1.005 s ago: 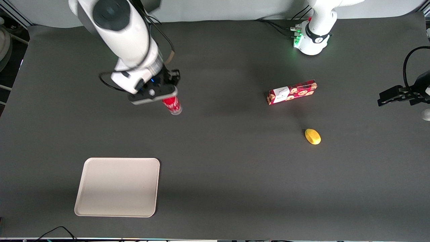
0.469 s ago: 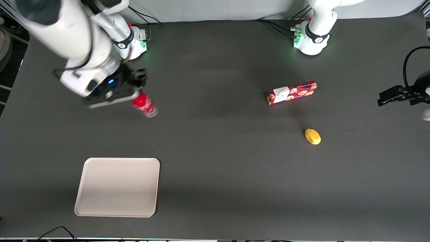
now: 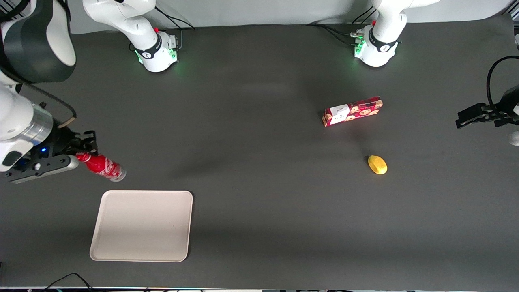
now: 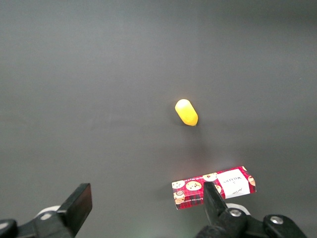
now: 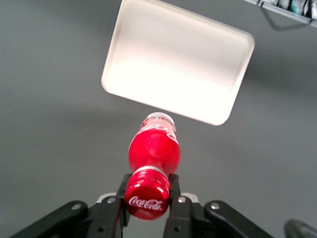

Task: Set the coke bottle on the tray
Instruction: 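Lift the bottle and carry it toward the white tray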

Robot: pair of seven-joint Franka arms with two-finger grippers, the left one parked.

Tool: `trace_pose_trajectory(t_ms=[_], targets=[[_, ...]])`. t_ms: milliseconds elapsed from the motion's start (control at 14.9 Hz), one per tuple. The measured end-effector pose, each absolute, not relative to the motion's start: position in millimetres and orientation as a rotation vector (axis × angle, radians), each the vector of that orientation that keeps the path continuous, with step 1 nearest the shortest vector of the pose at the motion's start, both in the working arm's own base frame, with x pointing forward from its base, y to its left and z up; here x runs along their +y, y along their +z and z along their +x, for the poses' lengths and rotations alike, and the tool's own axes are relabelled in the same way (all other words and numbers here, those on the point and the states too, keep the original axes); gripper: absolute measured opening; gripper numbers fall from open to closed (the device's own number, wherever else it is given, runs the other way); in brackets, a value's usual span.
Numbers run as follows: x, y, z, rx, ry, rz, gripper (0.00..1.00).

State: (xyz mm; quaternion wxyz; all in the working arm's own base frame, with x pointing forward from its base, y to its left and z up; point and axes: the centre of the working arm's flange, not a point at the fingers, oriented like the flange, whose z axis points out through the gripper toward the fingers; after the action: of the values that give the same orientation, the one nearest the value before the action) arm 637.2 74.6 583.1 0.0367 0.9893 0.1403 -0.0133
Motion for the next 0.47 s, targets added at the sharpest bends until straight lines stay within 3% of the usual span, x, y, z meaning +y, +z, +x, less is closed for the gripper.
trace_pose_trajectory(t_ms=[469], targets=[[-10, 480, 680, 0.609, 0.166, 3.0, 0.32]])
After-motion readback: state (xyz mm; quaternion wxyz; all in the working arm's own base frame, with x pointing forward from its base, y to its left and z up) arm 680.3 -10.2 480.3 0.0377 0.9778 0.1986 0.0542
